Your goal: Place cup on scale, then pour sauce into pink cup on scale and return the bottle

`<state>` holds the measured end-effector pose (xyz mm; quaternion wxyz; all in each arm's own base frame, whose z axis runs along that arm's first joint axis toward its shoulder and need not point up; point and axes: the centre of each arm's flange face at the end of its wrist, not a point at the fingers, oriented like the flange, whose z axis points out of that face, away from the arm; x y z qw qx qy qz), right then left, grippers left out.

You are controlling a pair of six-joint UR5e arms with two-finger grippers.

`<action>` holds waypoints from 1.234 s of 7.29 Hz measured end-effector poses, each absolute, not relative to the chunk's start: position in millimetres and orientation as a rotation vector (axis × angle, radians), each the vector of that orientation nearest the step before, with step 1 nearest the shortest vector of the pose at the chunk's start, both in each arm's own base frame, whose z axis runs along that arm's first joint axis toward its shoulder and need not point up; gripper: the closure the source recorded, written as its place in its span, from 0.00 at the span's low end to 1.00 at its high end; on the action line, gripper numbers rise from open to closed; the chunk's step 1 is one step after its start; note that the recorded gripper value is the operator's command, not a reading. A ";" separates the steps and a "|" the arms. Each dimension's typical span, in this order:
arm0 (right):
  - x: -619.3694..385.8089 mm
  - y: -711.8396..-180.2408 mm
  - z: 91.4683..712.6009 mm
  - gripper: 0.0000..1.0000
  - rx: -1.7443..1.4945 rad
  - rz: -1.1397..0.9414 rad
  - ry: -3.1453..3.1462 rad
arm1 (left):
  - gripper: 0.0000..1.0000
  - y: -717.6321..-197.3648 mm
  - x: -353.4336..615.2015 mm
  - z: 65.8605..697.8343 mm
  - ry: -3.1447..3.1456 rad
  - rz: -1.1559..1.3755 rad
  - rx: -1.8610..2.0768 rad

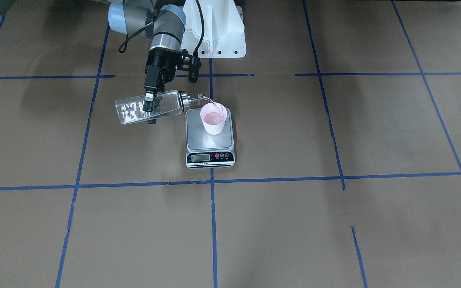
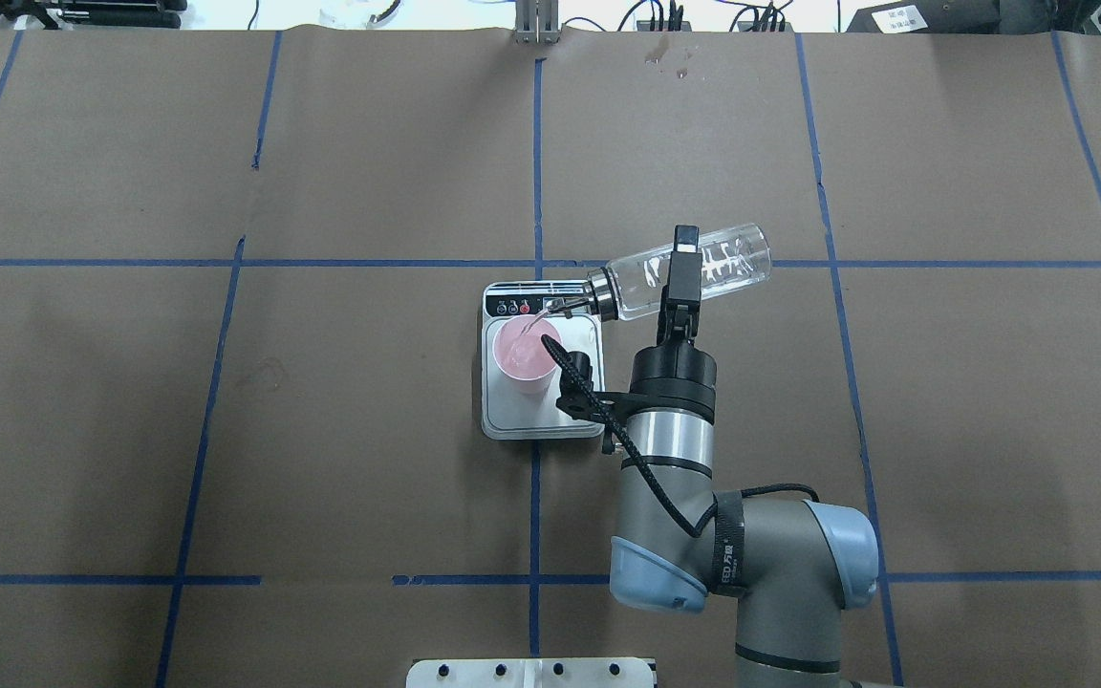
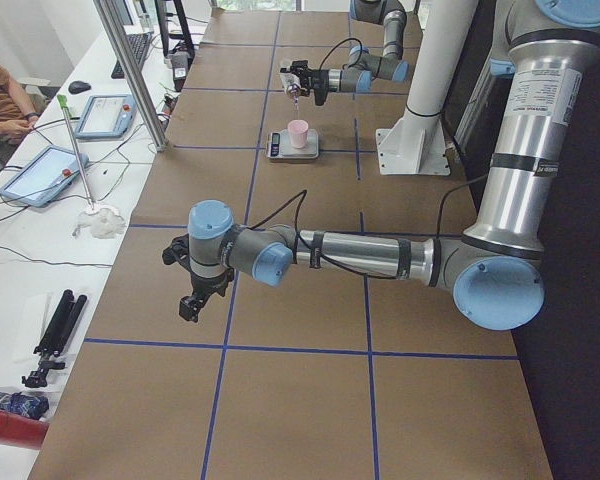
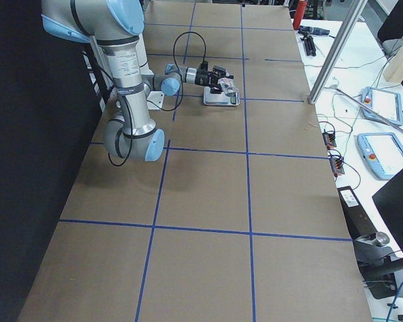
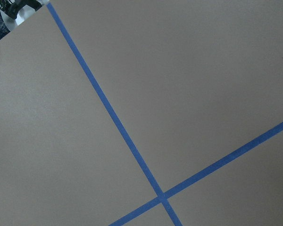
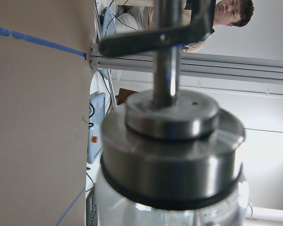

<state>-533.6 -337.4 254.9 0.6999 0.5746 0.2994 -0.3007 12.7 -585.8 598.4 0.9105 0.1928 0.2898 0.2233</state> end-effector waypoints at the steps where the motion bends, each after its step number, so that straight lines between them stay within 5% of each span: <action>1: -534.9 -336.7 255.7 1.00 1.282 -0.652 0.634 | 0.00 -586.7 12.8 598.2 0.598 0.461 0.398; 9: -512.5 -332.3 223.6 1.00 1.330 -0.423 0.173 | 0.00 -595.1 9.4 587.3 0.594 0.454 0.414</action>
